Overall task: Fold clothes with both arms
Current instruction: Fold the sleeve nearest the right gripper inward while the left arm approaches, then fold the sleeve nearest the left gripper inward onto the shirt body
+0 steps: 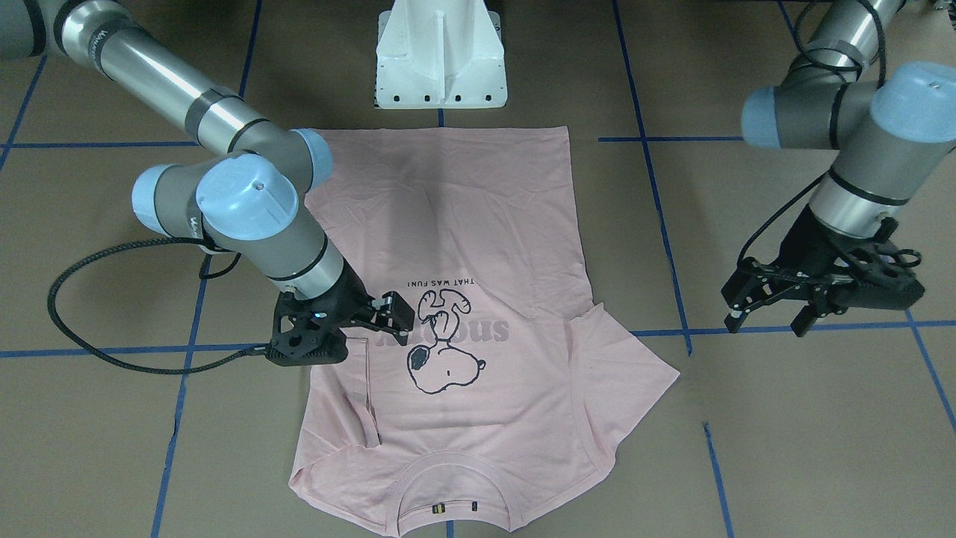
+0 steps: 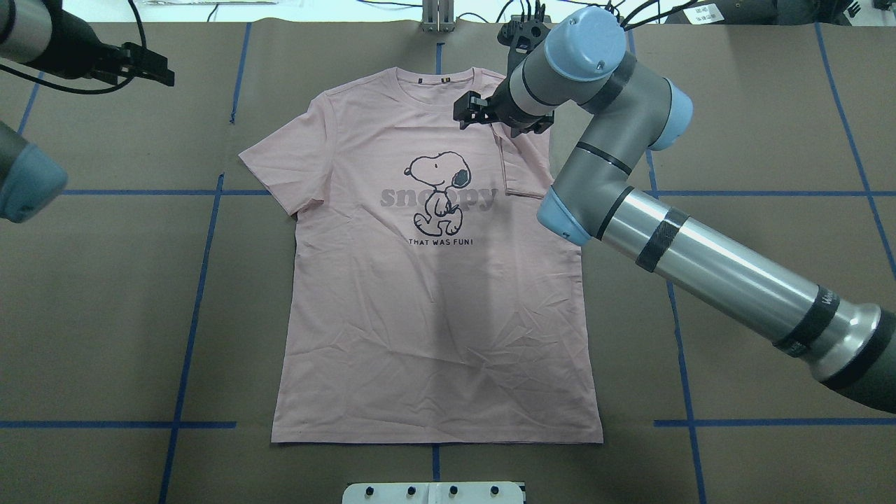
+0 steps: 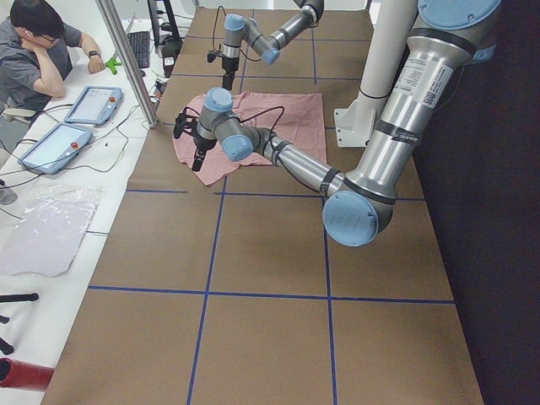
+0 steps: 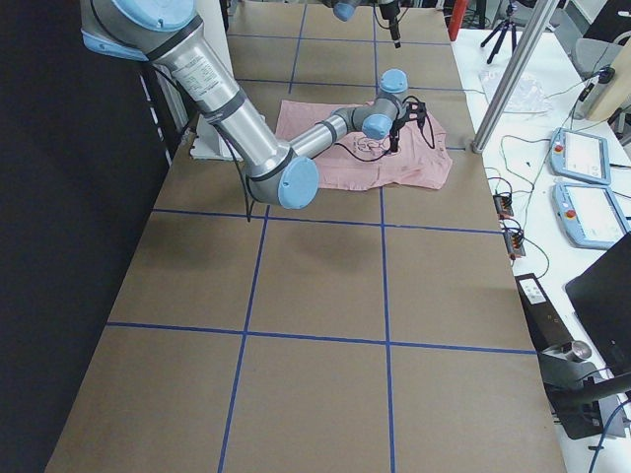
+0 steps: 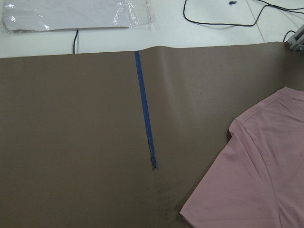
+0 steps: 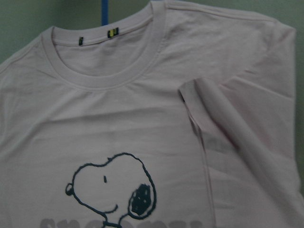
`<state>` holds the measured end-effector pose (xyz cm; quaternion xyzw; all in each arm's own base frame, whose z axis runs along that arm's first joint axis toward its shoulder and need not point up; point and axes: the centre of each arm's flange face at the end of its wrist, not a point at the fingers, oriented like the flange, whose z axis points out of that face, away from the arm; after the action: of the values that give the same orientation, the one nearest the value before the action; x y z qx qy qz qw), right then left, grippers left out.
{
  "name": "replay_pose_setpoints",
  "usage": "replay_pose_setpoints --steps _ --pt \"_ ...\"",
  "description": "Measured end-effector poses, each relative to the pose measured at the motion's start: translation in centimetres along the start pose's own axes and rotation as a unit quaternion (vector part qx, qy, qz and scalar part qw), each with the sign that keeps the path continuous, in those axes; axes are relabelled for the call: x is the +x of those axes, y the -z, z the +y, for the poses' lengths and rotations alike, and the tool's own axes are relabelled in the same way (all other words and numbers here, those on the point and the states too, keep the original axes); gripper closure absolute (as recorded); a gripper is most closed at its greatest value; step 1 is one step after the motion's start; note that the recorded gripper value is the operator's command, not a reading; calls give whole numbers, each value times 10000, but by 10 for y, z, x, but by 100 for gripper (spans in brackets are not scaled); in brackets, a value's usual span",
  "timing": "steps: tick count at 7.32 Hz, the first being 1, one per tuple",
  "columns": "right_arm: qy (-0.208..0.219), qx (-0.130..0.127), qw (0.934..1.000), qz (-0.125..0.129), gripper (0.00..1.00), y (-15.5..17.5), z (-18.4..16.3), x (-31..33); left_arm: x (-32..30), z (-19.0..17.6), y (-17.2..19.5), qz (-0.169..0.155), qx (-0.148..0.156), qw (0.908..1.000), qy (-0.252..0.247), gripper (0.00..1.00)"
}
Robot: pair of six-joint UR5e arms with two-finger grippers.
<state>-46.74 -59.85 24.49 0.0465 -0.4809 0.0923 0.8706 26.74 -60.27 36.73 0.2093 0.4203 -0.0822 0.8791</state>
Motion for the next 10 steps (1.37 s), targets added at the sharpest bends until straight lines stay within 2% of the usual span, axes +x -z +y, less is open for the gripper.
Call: replay_pose_setpoints --steps 1,2,3,4,6,10 --pt "-259 -66 9990 366 0 27 6 17 11 17 -28 -130 168 9995 231 0" --pt "-299 -107 9973 666 0 51 8 30 18 33 -62 -247 333 9982 444 0" --pt "-87 -149 9964 834 0 67 7 42 23 41 -94 -391 467 9965 567 1" --pt "154 -174 9957 900 0 78 7 54 29 47 -118 -489 532 9956 589 3" --pt "335 -168 9951 912 0 87 9 62 37 59 -144 -546 502 9958 540 6" --pt "371 -156 9950 909 0 87 10 63 45 67 -156 -526 446 9965 469 13"
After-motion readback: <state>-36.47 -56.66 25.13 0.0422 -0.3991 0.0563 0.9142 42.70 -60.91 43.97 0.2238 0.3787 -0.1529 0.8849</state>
